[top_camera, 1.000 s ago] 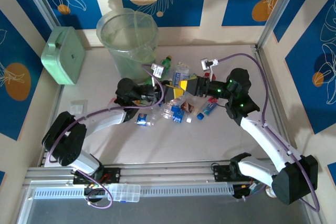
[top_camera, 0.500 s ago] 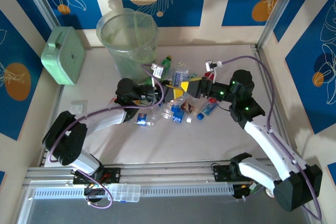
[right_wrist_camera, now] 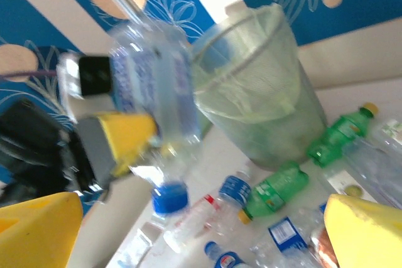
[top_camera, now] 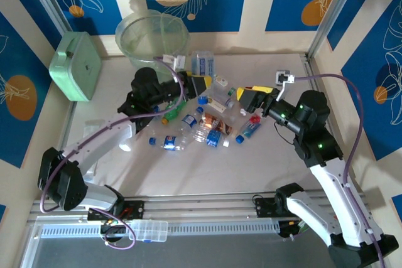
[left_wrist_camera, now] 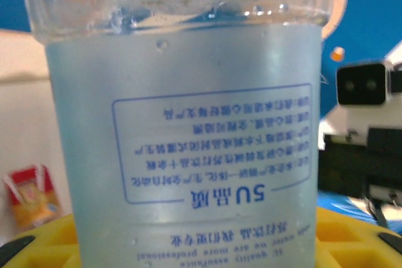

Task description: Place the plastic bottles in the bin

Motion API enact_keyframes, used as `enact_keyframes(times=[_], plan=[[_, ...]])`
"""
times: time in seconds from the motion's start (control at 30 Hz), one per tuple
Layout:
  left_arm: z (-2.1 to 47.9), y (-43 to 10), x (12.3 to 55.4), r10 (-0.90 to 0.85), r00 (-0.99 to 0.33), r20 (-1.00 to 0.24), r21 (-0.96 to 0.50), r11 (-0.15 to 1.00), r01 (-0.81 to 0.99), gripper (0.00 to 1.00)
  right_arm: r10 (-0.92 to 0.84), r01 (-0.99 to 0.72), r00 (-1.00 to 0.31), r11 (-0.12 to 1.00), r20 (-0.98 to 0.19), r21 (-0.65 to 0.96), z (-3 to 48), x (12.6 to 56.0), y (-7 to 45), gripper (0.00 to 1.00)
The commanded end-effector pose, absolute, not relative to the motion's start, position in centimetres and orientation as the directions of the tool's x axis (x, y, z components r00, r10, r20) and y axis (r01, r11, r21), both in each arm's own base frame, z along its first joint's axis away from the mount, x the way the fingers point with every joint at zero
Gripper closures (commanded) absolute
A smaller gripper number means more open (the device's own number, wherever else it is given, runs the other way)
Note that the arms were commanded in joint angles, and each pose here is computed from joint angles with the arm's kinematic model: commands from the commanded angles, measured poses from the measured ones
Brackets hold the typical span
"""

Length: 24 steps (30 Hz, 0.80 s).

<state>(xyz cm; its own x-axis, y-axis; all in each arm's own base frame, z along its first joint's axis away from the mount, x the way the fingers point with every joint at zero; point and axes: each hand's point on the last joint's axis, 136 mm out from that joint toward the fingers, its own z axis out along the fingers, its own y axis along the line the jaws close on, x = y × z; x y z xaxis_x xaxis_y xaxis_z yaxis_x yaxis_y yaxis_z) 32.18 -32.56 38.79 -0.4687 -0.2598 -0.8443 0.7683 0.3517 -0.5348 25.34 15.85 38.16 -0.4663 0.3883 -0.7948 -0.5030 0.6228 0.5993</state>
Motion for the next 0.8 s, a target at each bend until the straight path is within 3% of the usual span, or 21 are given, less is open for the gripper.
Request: enact_keyframes(times=[0.0, 0.1, 0.27, 0.43, 0.6, 0.77], plan=[[39.7, -30.0, 36.0, -0.209, -0.366, -0.907, -0.412, 0.620, 0.667, 0.94, 0.375, -0.446, -0.489, 0.668, -0.788, 0.595, 37.2, 25.7, 15.1, 0.01], [41.6, -27.9, 39.3, -0.216, -0.335, -0.917, -0.377, 0.745, 0.551, 0.98, 0.372, -0.429, -0.518, 0.667, -0.770, 0.610, 36.8, 26.1, 15.4, 0.02], [43.6, -26.5, 44.0, -0.169, -0.296, -0.940, -0.301, 0.819, 0.489, 1.00, 0.382, -0.417, -0.535, 0.656, -0.753, 0.629, 36.3, 26.3, 15.5, 0.02], [44.0, -22.8, 48.7, -0.159, -0.228, -0.961, -0.215, 0.945, 0.248, 1.00, 0.364, -0.413, -0.584, 0.636, -0.726, 0.652, 35.0, 26.2, 16.2, 0.02], [43.7, -20.4, 52.0, -0.163, -0.210, -0.964, -0.202, 0.963, 0.180, 0.97, 0.371, -0.392, -0.603, 0.632, -0.706, 0.668, 34.0, 26.3, 16.2, 0.02], [40.6, -16.9, 56.2, -0.204, -0.282, -0.937, -0.240, 0.965, 0.100, 0.97, 0.375, -0.369, -0.627, 0.629, -0.683, 0.684, 32.7, 26.2, 16.3, 0.03]])
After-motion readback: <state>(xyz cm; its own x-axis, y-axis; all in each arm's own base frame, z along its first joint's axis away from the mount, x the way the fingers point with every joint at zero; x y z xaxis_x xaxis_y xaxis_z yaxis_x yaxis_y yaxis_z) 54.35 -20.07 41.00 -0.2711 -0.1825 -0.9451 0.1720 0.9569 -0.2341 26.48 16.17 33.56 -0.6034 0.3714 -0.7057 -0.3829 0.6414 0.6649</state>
